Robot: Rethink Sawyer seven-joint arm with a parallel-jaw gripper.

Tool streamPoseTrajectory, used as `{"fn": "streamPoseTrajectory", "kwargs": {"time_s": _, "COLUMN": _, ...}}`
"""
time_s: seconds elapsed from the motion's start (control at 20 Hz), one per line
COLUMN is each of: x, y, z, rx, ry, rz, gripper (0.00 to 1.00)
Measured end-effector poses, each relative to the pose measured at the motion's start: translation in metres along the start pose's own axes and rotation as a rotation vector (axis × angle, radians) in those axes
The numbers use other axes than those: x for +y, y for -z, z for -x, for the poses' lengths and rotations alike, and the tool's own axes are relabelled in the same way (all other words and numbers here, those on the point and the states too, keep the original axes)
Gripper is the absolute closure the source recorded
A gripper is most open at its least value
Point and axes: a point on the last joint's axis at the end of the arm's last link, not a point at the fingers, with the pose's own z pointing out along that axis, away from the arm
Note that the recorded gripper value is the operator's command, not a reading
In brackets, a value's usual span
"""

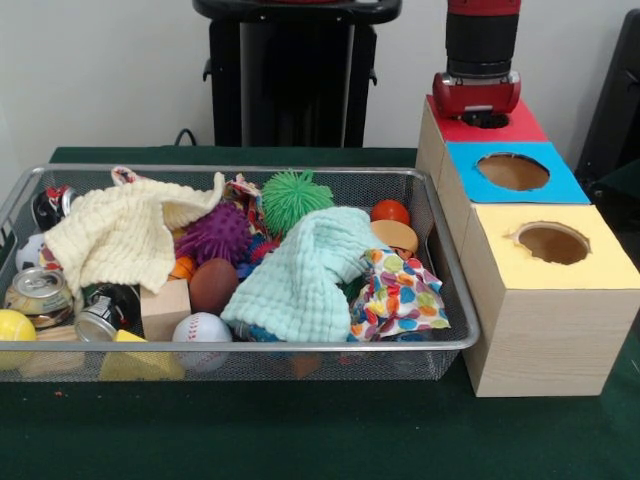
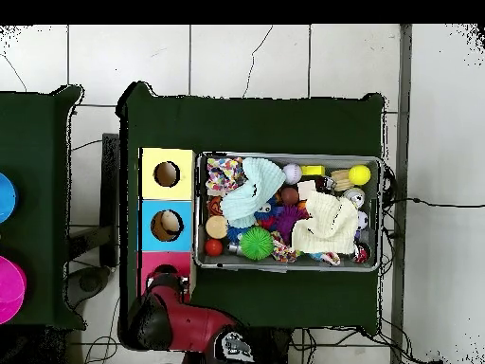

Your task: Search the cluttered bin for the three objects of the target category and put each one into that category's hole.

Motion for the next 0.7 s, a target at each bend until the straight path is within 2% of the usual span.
{"fn": "streamPoseTrajectory", "kwargs": {"time_s": 0.25, "x": 0.0014, "y": -0.0010, "z": -0.0002, "rx": -0.056, "ry": 0.034, "rz": -0.002, "gripper": 1.00}}
{"fn": "streamPoseTrajectory", "kwargs": {"time_s": 0.7, "x": 0.0017, "y": -0.0004, "z": 0.0010, "rx": -0.048, "ry": 0.028, "rz": -0.002, "gripper": 1.00}}
